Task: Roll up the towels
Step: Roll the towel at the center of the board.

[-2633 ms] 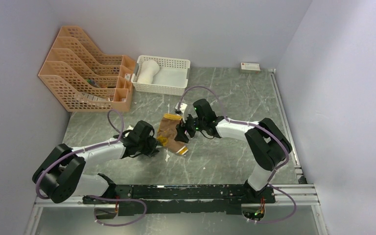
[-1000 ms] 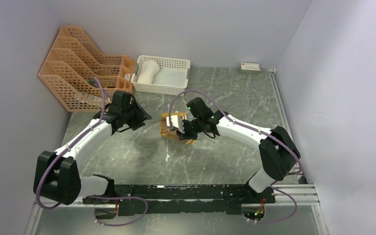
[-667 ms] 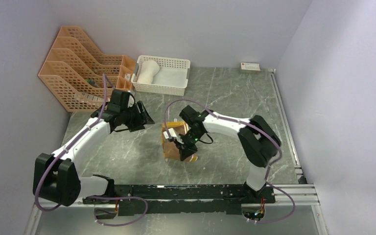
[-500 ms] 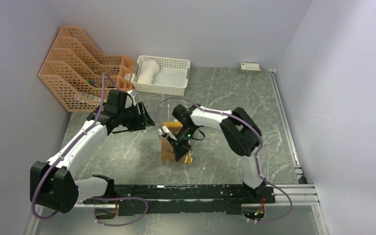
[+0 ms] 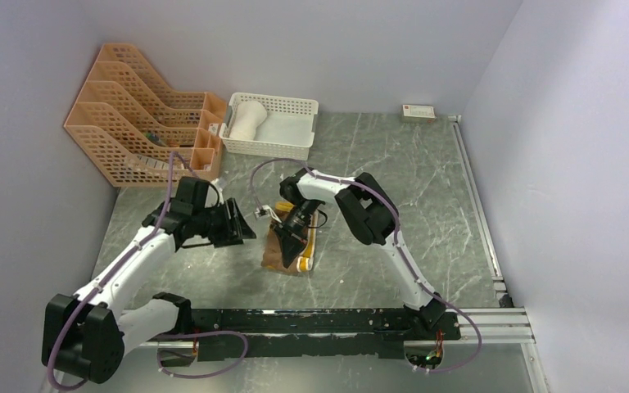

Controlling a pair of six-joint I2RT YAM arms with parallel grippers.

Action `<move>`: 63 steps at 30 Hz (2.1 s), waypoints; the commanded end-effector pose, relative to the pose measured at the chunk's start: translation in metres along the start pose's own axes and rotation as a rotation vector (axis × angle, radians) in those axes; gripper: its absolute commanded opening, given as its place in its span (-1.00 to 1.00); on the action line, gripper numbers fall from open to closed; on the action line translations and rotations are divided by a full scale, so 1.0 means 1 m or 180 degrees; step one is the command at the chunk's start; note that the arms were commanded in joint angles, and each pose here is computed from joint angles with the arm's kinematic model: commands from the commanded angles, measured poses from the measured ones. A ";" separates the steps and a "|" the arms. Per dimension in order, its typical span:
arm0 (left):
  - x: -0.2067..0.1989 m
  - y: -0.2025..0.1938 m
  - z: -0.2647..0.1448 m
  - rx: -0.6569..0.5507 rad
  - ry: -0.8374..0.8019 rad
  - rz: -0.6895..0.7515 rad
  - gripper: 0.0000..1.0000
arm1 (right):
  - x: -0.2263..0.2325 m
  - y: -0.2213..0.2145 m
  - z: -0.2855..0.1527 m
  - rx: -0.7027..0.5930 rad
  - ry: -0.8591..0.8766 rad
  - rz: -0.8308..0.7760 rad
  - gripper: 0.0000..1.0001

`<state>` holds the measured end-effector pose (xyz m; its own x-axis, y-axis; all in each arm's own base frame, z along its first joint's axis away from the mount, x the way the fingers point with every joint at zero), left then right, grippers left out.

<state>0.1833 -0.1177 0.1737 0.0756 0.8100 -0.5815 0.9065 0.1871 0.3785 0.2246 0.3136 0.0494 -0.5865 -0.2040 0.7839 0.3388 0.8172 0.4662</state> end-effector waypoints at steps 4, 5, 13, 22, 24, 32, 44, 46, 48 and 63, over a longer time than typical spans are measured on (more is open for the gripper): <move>0.002 -0.046 0.009 0.0510 -0.0589 -0.0837 0.21 | -0.032 -0.024 0.004 -0.0072 -0.0033 0.0335 -1.00; -0.001 -0.048 0.005 0.0452 -0.0735 -0.0817 0.23 | -0.033 -0.027 0.004 -0.0099 -0.0036 0.0372 -1.00; -0.002 -0.049 0.010 0.0508 -0.0956 -0.0516 0.23 | -0.044 -0.031 0.004 -0.0179 -0.0040 0.0469 -1.00; -0.004 -0.035 0.027 0.0488 -0.1126 -0.0496 -0.17 | -0.048 -0.032 0.002 -0.0212 -0.0077 0.0481 -1.00; -0.006 -0.030 0.028 0.0484 -0.1195 -0.0465 -0.29 | -0.049 -0.034 0.001 -0.0224 -0.0088 0.0491 -1.00; -0.002 -0.034 0.050 0.0694 -0.1221 -0.0475 -0.34 | -0.051 -0.038 0.000 -0.0234 -0.0095 0.0521 -1.00; 0.021 -0.055 0.092 0.1049 -0.0624 -0.0624 -0.86 | -0.051 -0.041 -0.006 -0.0206 -0.0249 0.0575 -1.00; 0.030 -0.063 0.097 0.1082 -0.0444 -0.0710 -0.86 | -0.050 -0.038 -0.010 -0.0211 -0.0397 0.0556 -0.87; 0.036 -0.068 0.100 0.1083 -0.0338 -0.0787 -0.86 | -0.048 -0.036 -0.017 -0.0215 -0.0738 0.0519 -0.51; 0.042 -0.065 0.115 0.1038 -0.0265 -0.0891 -0.86 | 0.062 0.023 -0.135 -0.0757 -0.4041 0.0007 1.00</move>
<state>0.1735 -0.1662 0.0624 -0.1630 0.6097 -0.7757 0.9847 0.1496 -0.0893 0.2578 0.2678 0.1070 -0.8873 0.2554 0.3841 0.4347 0.7417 0.5108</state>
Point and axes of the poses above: each gripper's point midway between its finger pads, its own z axis out along the fingers, its own x axis along the line the jaws close on, y = z × x, the point moved 8 cm from there along -z, back along the fingers, and after that the axes turned 5 degrees about z, right-handed, at the moved point
